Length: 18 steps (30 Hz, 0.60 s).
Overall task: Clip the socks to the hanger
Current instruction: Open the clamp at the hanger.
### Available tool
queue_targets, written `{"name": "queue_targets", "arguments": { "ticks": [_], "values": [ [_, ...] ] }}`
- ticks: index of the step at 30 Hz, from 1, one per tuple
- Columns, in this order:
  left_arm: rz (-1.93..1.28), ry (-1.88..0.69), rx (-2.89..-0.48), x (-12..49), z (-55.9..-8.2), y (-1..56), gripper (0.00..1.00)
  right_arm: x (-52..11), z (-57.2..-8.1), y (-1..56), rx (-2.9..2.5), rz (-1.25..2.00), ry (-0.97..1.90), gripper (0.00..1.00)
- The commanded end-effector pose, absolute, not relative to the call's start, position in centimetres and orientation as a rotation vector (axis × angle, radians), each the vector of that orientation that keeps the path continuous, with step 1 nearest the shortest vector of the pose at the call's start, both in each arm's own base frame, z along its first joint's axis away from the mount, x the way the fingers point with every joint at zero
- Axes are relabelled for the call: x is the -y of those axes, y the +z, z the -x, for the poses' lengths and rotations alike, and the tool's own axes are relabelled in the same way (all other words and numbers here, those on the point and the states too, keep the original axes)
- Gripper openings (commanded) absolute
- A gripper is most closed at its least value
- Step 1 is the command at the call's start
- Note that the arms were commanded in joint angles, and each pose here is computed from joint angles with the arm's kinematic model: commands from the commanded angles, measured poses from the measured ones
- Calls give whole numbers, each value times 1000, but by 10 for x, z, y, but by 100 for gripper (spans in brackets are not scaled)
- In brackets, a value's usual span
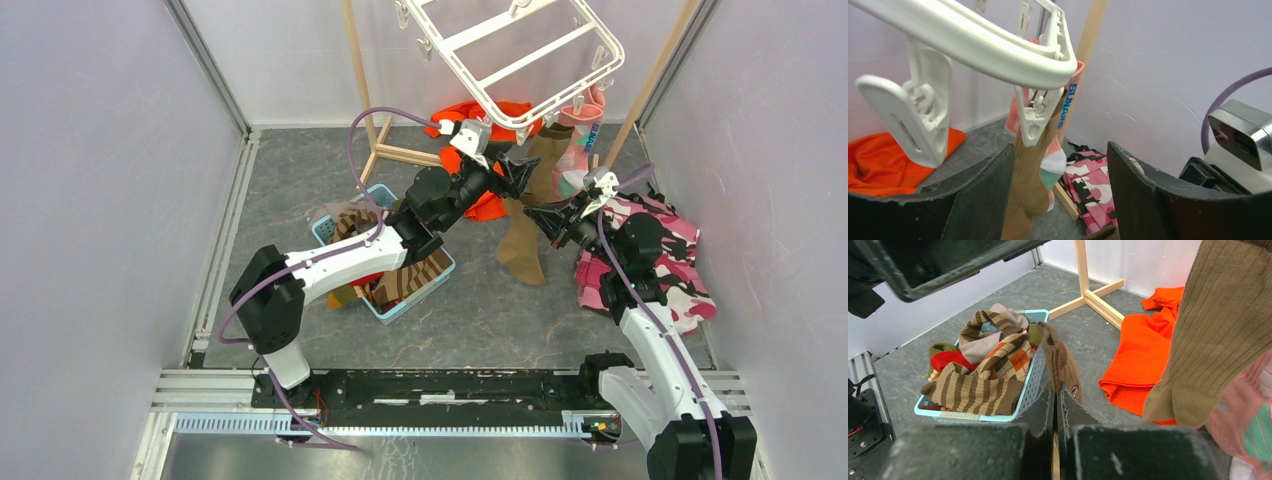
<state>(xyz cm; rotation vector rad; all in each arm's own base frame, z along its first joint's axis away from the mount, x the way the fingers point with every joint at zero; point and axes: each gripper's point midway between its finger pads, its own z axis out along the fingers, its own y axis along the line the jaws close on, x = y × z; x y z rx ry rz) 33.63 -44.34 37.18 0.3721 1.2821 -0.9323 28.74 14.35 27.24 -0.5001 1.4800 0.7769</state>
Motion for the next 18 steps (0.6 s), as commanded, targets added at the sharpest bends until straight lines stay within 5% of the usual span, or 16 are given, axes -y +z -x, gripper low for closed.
{"name": "queue_targets", "arguments": {
  "ticks": [1,18],
  "values": [
    [-342,-837,-1180,436,-348,405,73,-141,-288,281,-1454,482,759,0],
    [-305,-809,-1123,447,-365,426,61,-141,-287,281,-1455,482,765,0]
  ]
}}
